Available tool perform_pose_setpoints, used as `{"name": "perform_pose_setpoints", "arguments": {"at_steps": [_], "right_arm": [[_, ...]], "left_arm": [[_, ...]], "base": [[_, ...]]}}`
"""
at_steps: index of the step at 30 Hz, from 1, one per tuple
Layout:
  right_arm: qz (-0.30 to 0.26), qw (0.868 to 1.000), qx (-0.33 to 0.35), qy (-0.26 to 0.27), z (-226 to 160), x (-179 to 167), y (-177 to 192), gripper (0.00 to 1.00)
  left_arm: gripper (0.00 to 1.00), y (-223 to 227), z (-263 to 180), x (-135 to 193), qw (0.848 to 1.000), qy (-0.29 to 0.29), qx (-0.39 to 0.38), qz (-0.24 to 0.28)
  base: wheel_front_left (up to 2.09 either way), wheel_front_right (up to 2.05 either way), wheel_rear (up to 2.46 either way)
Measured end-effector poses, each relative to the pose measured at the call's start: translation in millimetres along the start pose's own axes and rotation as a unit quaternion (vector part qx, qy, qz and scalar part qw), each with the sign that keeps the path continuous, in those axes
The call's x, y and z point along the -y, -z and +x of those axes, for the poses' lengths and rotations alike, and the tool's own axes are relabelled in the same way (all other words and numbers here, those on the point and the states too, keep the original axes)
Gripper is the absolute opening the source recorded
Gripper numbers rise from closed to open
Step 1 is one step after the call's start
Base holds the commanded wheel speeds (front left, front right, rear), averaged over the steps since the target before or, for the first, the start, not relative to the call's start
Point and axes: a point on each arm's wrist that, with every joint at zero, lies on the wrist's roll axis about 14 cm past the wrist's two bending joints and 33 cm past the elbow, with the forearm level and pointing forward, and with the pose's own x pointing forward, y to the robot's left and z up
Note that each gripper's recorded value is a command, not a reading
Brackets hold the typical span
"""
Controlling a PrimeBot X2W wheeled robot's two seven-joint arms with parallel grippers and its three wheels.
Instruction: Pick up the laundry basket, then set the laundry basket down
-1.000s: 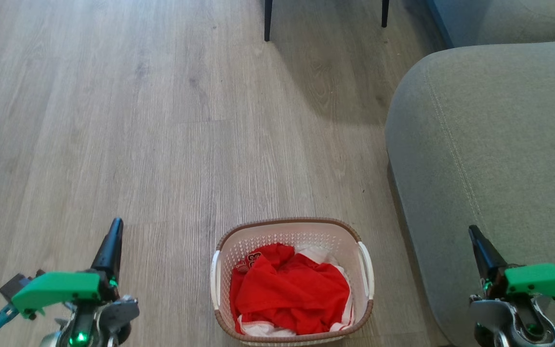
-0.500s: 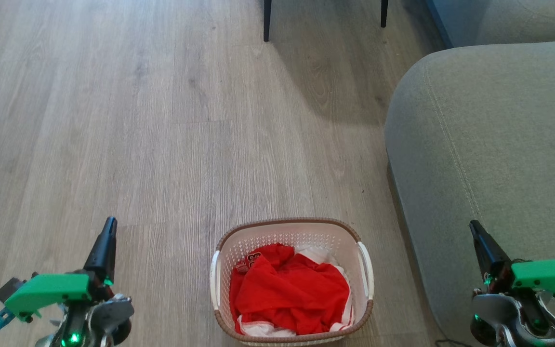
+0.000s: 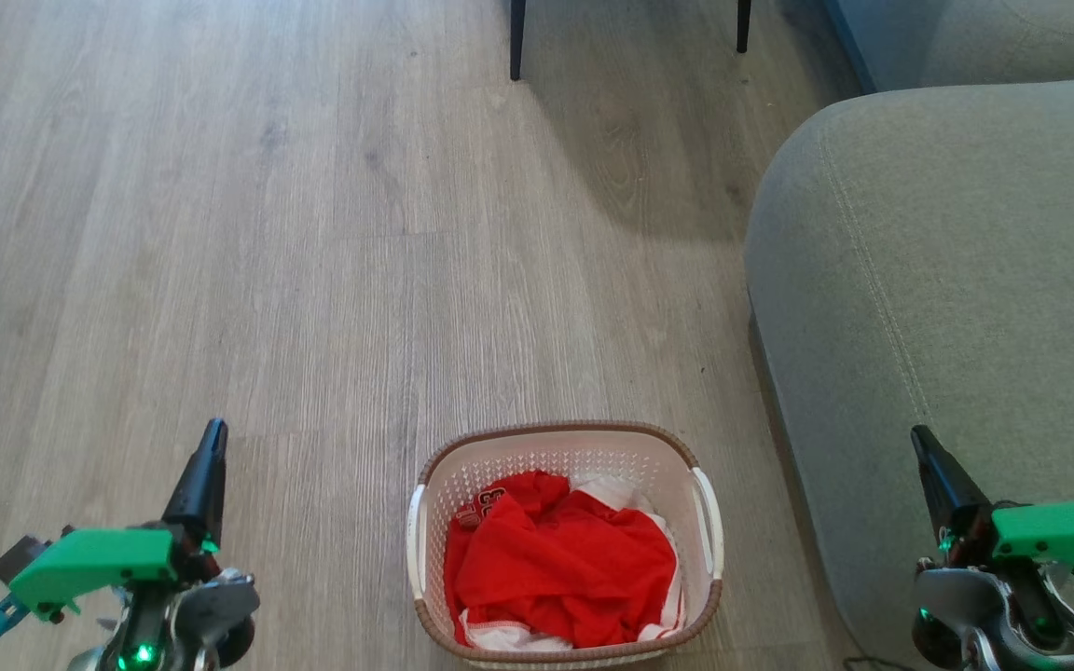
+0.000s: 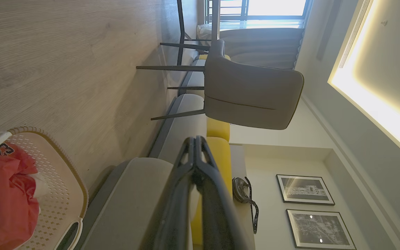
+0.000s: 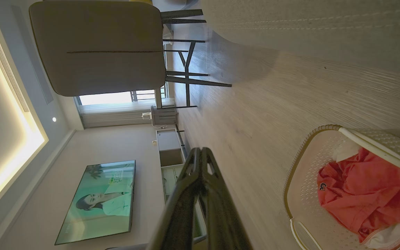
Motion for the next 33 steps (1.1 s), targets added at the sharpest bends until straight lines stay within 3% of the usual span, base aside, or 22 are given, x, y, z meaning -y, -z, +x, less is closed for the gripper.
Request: {"name": "perform_pose_setpoints", "arguments": {"at_steps": [33], "right_arm": [[0.0, 1.0, 0.0, 0.0, -0.2, -0.2, -1.6, 0.0]], "left_arm": [[0.0, -0.2, -0.1, 0.1, 1.0, 0.0, 0.0, -0.002]], "base": [[0.0, 0.0, 0.0]]}}
